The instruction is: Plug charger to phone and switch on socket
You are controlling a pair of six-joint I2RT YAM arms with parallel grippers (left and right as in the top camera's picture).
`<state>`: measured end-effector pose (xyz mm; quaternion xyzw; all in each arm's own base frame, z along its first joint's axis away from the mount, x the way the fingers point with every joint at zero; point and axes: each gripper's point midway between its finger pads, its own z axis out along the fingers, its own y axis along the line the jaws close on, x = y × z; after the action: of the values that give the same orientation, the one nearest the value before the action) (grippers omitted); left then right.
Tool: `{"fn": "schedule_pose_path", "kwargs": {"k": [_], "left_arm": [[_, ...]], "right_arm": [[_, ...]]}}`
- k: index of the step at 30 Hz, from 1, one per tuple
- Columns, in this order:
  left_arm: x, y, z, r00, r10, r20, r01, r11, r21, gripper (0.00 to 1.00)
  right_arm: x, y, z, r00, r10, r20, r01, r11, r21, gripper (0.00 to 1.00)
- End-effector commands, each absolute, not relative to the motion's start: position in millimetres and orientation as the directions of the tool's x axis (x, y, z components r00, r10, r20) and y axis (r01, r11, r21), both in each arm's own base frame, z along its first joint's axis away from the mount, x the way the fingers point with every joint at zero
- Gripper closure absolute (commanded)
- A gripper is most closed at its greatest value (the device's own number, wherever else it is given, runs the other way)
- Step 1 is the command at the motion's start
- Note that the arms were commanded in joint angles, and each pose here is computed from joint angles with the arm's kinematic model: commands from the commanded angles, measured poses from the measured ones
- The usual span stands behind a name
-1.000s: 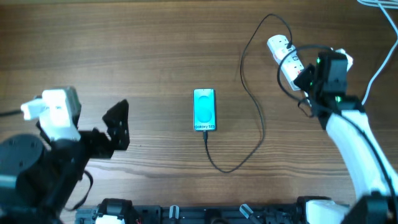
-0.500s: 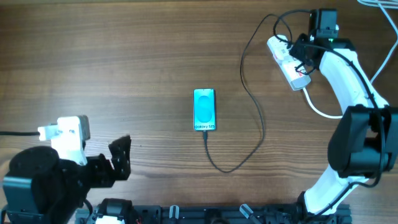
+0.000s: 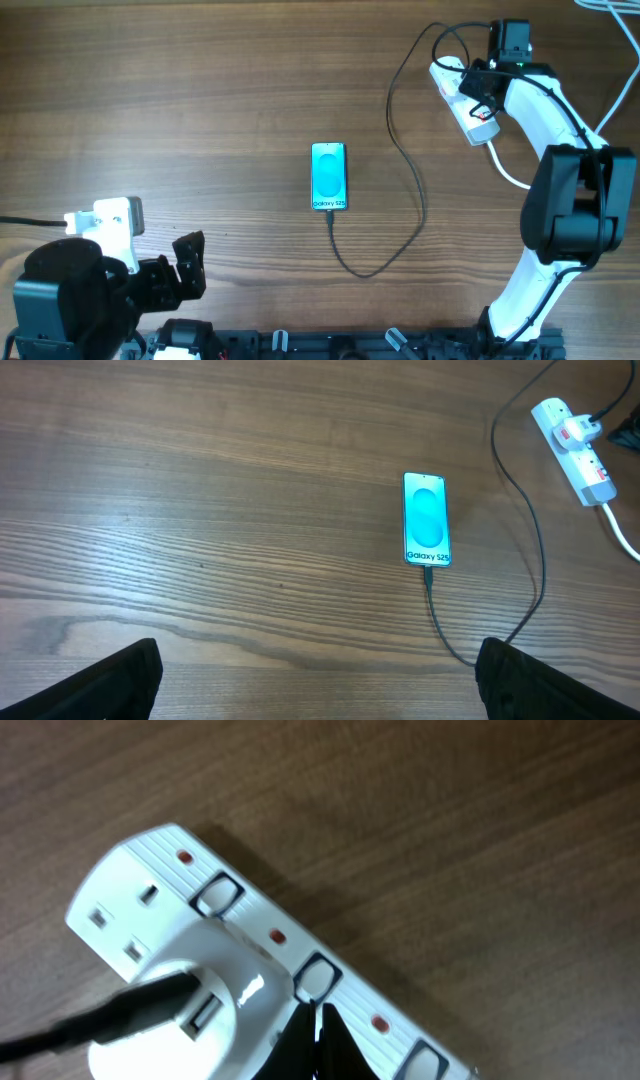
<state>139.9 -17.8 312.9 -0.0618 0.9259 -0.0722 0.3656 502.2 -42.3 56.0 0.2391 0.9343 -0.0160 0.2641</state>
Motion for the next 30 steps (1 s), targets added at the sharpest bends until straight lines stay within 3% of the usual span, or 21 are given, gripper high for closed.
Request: {"fn": "schedule_pose_path", "kwargs": {"k": [1,30], "left_arm": [[140,-16,314,-0.717,-0.168,-0.676,-0.067,0.983,-0.173,0.0],[141,-15,315,-0.713,-0.168,-0.681,-0.072,0.983,-0.168,0.0]], "right_arm": [[506,-42,42,-0.761,0.43,-0.485,0.444,0.891,0.093,0.95],[512,-30,20,-0.789,0.411,-0.457,0.399,0.908,0.127,0.95]]}}
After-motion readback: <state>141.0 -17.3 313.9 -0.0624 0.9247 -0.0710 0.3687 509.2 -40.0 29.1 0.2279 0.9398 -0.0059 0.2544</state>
